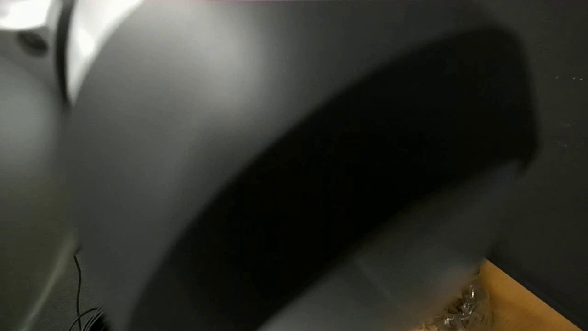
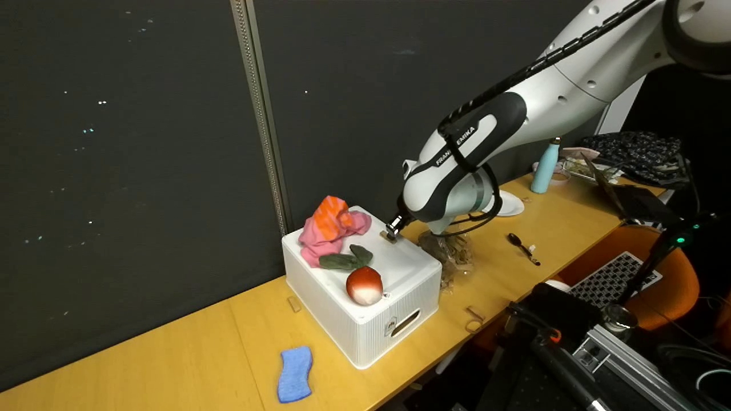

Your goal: Put some rubber bands in the plastic bag

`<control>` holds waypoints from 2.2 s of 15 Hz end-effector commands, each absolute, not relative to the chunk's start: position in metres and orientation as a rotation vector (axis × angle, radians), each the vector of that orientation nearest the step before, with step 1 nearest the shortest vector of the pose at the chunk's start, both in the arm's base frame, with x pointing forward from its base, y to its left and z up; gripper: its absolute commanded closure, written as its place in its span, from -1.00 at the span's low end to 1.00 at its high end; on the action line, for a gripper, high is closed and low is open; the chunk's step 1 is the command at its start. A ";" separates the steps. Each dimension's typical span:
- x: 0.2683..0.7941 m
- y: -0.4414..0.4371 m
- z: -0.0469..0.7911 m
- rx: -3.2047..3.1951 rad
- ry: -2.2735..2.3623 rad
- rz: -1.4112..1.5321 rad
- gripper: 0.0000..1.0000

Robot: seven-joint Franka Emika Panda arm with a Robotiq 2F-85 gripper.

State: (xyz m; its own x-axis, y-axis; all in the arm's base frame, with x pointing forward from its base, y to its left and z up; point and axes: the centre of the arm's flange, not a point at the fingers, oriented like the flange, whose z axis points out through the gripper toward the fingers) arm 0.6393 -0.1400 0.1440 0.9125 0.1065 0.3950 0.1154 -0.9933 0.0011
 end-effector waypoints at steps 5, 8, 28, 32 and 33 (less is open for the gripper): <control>0.636 -0.154 0.144 -3.051 -0.107 -0.645 1.00; 0.631 -0.156 0.156 -3.058 -0.065 -0.625 1.00; 0.597 -0.153 0.210 -3.139 -0.046 -0.621 1.00; 0.609 -0.140 0.197 -3.130 -0.098 -0.616 1.00; 0.612 -0.139 0.194 -3.133 -0.107 -0.614 1.00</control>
State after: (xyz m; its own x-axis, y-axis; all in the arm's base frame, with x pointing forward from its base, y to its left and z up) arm 0.5967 -0.1390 0.2039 0.9321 0.0374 0.3603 0.0255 -0.9990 0.0375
